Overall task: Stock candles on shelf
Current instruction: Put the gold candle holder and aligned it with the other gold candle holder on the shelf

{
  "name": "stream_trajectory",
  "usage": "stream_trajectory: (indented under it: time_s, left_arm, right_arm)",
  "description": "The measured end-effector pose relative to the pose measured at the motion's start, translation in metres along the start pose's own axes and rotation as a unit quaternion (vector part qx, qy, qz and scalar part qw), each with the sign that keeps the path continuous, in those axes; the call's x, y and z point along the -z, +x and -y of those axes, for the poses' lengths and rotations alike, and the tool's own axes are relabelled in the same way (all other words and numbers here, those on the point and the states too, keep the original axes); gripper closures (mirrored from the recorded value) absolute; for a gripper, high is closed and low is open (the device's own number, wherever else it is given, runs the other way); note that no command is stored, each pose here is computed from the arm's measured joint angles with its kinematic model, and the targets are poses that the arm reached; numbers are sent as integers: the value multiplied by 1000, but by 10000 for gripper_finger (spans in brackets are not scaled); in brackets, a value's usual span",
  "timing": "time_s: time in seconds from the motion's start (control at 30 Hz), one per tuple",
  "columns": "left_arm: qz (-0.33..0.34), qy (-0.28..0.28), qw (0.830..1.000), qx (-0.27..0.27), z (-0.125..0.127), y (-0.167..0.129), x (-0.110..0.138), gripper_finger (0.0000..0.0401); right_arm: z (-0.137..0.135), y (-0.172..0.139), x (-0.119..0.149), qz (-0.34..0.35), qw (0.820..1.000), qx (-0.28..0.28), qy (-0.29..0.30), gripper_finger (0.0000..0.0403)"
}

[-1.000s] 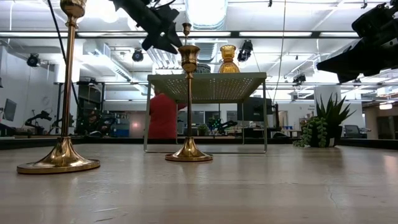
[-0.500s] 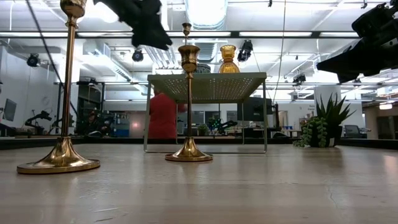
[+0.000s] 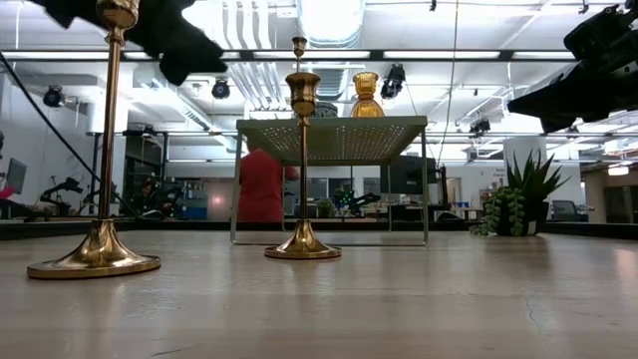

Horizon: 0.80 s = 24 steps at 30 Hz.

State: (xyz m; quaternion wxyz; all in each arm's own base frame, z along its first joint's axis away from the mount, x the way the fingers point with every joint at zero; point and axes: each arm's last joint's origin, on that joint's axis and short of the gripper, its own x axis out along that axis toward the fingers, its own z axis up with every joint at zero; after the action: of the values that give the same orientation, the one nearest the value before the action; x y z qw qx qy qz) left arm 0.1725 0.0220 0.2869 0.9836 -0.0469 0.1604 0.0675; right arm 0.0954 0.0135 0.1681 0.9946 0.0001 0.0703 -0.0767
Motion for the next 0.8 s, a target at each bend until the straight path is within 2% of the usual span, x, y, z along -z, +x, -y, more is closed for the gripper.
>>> stream_trajectory:
  time_s: [0.33,0.8]
  left_arm:
    - [-27,-1,997,70,31,-1,34,220]
    - [-116,-68,977,164,67,-2,80,220]
  right_arm:
    - [0,0,0,0,1000,0,-1,394]
    - [0,0,0,0,1000,0,-1,394]
